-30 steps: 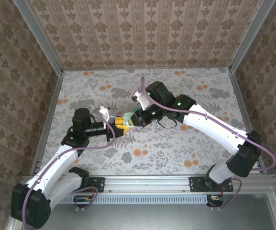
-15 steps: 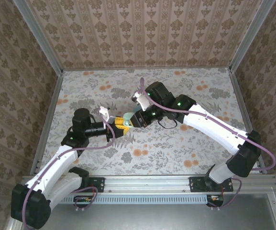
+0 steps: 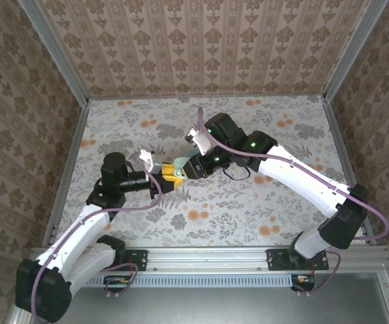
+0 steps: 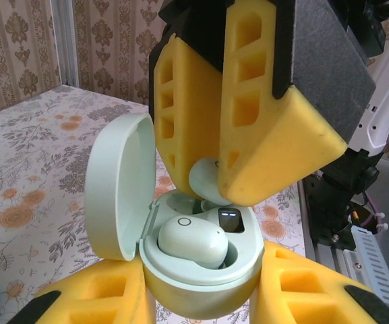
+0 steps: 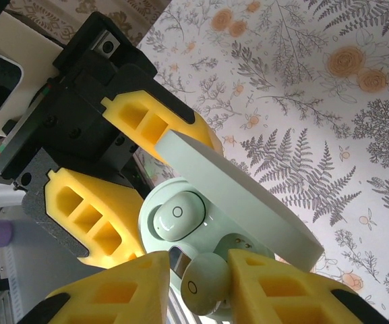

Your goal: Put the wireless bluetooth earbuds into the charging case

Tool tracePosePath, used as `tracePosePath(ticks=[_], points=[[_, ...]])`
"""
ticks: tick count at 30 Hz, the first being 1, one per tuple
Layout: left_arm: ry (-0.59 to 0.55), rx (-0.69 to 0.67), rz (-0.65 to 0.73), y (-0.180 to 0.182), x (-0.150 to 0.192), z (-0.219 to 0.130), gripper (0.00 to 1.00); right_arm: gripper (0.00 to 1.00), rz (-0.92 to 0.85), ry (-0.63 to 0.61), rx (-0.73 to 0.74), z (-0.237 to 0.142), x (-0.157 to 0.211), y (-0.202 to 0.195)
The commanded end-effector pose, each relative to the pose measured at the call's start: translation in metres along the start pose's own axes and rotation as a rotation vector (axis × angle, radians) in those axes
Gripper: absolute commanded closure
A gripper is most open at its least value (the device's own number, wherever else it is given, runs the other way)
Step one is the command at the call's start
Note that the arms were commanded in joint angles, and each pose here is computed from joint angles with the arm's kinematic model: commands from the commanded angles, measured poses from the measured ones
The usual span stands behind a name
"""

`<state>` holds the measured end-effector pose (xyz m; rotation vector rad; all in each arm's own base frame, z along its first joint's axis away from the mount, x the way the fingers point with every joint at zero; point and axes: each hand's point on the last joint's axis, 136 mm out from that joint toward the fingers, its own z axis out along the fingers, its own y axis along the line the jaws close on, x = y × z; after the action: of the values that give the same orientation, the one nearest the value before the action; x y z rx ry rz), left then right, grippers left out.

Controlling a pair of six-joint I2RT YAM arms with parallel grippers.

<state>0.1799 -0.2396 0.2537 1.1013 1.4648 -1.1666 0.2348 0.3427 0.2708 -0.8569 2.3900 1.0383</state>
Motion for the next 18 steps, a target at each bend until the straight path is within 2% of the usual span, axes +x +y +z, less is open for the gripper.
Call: tracePosePath(ticks=[1, 18], points=[[-0.048, 0.081, 0.078, -0.02, -0.016, -0.001, 1.0, 0.69, 0.007, 0.014, 0.053, 0.002, -0.001, -0.011], [-0.048, 0.106, 0.082, -0.023, -0.015, 0.001, 1.0, 0.63, -0.02, -0.042, 0.084, -0.008, -0.019, -0.009]])
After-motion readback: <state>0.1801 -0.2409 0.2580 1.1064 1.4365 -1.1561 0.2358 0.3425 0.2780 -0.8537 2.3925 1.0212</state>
